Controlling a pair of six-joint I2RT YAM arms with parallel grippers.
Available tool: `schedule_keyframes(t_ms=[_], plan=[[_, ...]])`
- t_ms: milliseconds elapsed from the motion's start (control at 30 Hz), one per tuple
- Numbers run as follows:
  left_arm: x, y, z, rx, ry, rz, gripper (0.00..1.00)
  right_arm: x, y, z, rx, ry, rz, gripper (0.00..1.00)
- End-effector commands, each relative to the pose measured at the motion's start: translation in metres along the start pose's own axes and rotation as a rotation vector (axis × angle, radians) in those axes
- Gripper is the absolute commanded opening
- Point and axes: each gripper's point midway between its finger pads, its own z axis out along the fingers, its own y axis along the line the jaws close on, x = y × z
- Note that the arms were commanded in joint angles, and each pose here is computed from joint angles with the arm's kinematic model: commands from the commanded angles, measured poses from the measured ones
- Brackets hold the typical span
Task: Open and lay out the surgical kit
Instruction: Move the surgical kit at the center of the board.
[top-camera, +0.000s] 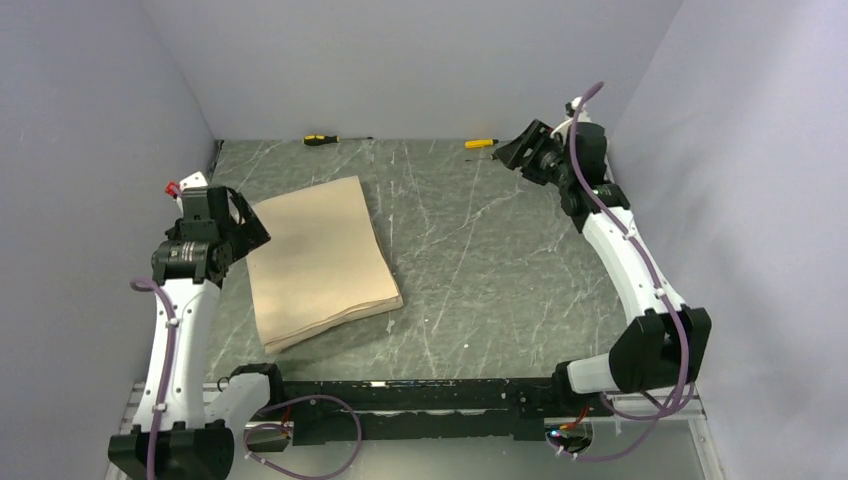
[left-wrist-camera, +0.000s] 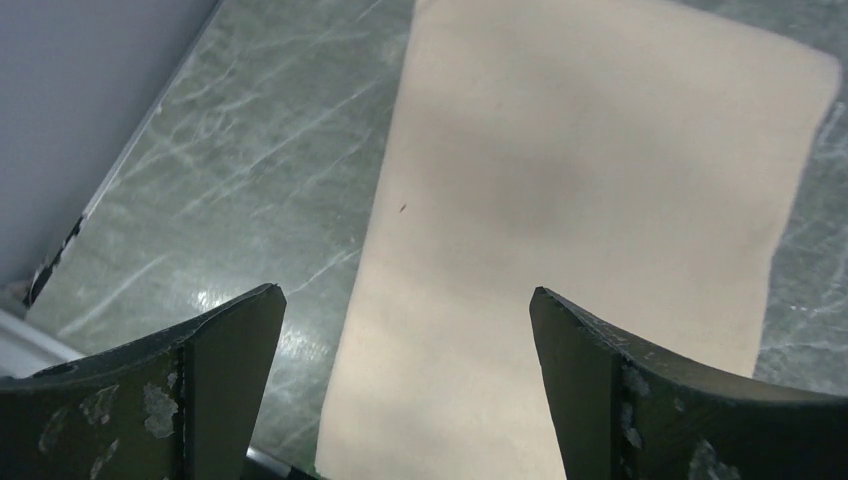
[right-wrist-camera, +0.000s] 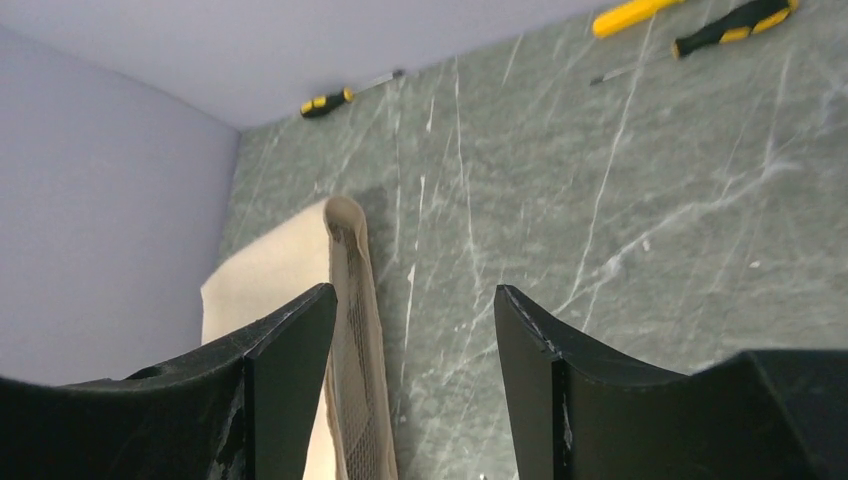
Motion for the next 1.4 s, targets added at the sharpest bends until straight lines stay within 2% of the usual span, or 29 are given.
schedule_keyframes(t_ms=[0, 100, 233, 433, 533, 733, 933, 1067, 1367], plan=[[0.003, 0.011, 0.007, -0.116, 0.066, -0.082, 1.0, 0.04, 0.007, 0.021, -0.006, 0.146, 0.031, 0.65], [0.008, 0.004, 0.016, -0.113, 0.134, -0.098, 0.99, 0.086, 0.013, 0.039, 0.025, 0.288, 0.117, 0.69], [0.007, -0.01, 0.022, -0.065, 0.163, -0.112, 0.99, 0.144, 0.034, 0.044, 0.04, 0.43, 0.291, 0.71], [-0.001, -0.011, 0.008, -0.022, 0.108, -0.123, 0.98, 0.198, 0.086, 0.025, 0.165, 0.549, 0.481, 0.74], [-0.002, -0.006, -0.006, -0.018, 0.071, -0.144, 0.96, 0.217, 0.129, 0.009, 0.145, 0.609, 0.597, 0.79], [0.006, -0.003, -0.03, 0.057, 0.016, -0.2, 0.96, 0.246, 0.18, -0.021, 0.264, 0.636, 0.576, 0.88], [0.009, 0.014, -0.054, 0.013, -0.011, -0.215, 0.96, 0.296, 0.209, -0.036, 0.307, 0.736, 0.607, 0.88], [0.015, 0.024, -0.068, -0.014, -0.017, -0.248, 0.96, 0.331, 0.218, -0.045, 0.329, 0.828, 0.584, 0.87], [0.03, 0.02, -0.102, 0.069, 0.033, -0.314, 0.96, 0.375, 0.197, -0.057, 0.381, 0.866, 0.508, 0.81]])
